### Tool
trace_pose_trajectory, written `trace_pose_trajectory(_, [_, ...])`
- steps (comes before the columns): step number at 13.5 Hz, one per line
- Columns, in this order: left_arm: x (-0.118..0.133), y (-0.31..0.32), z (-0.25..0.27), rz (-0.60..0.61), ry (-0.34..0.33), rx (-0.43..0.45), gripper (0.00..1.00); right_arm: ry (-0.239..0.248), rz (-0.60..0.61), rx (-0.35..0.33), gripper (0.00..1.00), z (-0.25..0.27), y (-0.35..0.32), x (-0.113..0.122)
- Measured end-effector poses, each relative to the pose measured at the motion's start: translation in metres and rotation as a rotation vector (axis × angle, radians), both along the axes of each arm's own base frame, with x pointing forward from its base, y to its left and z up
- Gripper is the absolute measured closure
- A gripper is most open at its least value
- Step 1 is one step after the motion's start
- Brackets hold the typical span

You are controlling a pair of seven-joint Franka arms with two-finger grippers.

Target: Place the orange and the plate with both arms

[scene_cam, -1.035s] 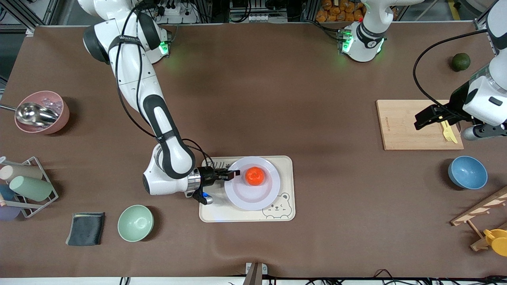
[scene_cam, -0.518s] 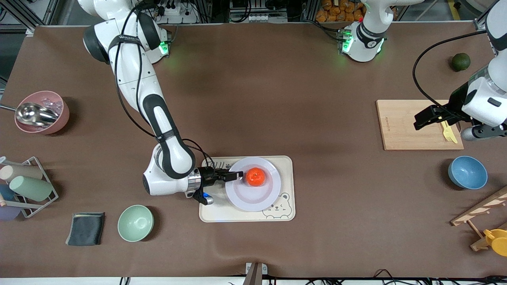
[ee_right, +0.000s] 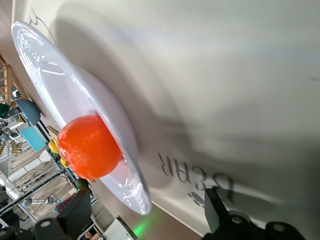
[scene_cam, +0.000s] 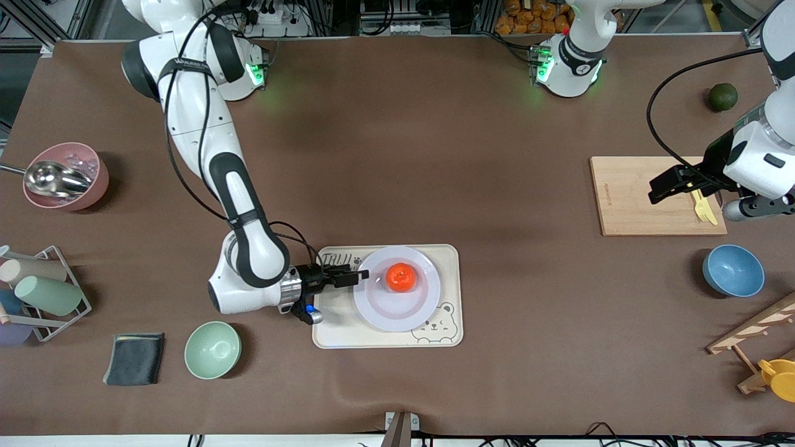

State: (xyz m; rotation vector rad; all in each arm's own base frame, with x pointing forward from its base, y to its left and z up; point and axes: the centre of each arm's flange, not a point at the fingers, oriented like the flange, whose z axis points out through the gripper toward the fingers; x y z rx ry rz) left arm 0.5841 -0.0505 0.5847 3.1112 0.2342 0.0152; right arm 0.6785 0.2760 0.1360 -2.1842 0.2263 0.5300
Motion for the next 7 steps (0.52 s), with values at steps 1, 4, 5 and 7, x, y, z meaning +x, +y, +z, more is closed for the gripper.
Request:
trace_pose_trajectory(1, [0.0, 0.0, 0.0, 0.0, 0.0, 0.0, 0.0, 0.011, 0.009, 0.009, 0.0, 0.003, -0.005, 0.001])
trace_pose_trajectory(4, [0.0, 0.0, 0.0, 0.0, 0.0, 0.0, 0.0, 0.039, 0.036, 0.032, 0.0, 0.014, -0.012, 0.001])
trace_pose_trajectory(5, [0.0, 0.0, 0.0, 0.0, -0.001, 0.0, 0.0, 0.051, 0.046, 0.024, 0.0, 0.021, -0.013, 0.001])
trace_pose_trajectory(7, [0.0, 0.0, 0.003, 0.0, -0.006, 0.0, 0.0, 0.062, 0.077, -0.019, 0.0, 0.046, -0.013, 0.002])
